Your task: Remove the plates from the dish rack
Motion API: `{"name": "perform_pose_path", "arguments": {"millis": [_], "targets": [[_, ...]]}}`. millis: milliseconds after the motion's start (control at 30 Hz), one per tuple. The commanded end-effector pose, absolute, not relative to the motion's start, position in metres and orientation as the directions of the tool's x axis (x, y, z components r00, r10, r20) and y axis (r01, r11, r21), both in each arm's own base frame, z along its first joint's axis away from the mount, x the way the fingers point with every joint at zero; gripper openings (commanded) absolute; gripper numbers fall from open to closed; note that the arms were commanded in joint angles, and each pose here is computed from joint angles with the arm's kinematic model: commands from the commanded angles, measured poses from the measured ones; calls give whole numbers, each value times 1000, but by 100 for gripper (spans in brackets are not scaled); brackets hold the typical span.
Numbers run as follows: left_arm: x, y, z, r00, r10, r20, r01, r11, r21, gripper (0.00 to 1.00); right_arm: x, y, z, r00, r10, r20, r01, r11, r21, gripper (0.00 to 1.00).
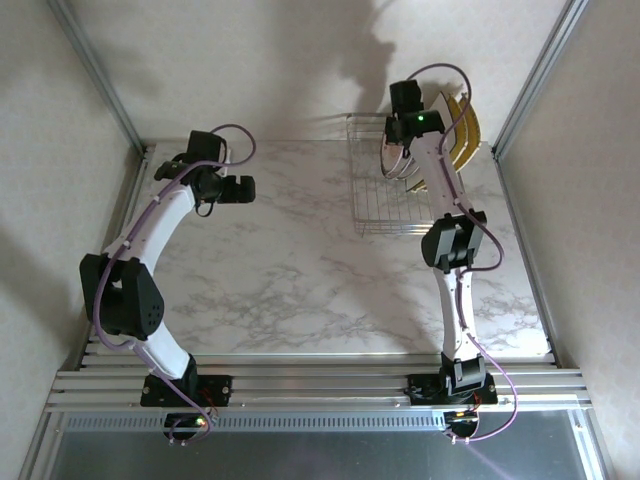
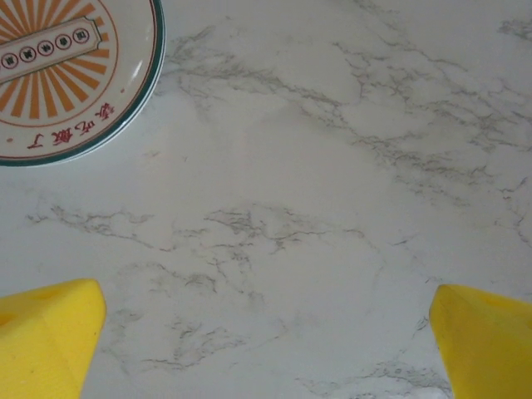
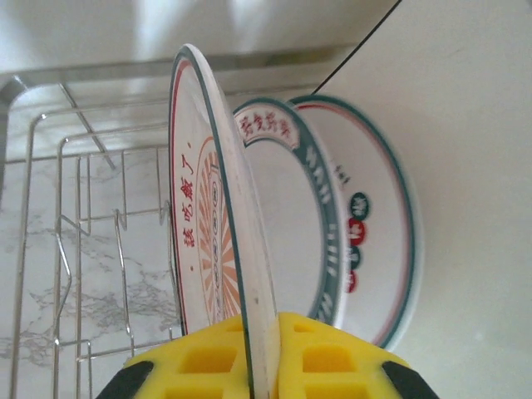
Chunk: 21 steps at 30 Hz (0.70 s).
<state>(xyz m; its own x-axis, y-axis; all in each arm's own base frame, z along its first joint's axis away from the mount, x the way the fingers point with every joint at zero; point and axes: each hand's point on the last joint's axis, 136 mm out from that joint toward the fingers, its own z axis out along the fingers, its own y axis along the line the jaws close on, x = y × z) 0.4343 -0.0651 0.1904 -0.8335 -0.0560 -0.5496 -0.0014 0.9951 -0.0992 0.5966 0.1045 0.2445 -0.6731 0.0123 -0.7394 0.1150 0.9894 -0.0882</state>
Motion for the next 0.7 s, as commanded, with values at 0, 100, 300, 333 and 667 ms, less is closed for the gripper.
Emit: {"name": "perform_pose_path", "arguments": {"millis": [0,100,300,333,667], "targets": [[430,-69,197,-822,-51,-567,17,993,-114,99,568,123,319,-579,8,-815,63,997,-35,0],[429,-70,199,-817,-55,-574,22,992,-127,99,548,119,340,-562,5,-827,56,998,-32,0],[427,-76,207,-804,-63,-591,36,987,-154,100,499,105,376,-532,6,-847,47,999,-22,0],[426,-77,210,-801,-63,-596,38,987,-155,100,489,103,379,-532,7,-847,42,999,-18,0],[413,-76,224,-787,-66,-613,26,990,-141,100,383,102,347,-588,164,-792,-80,963,258,0]]}}
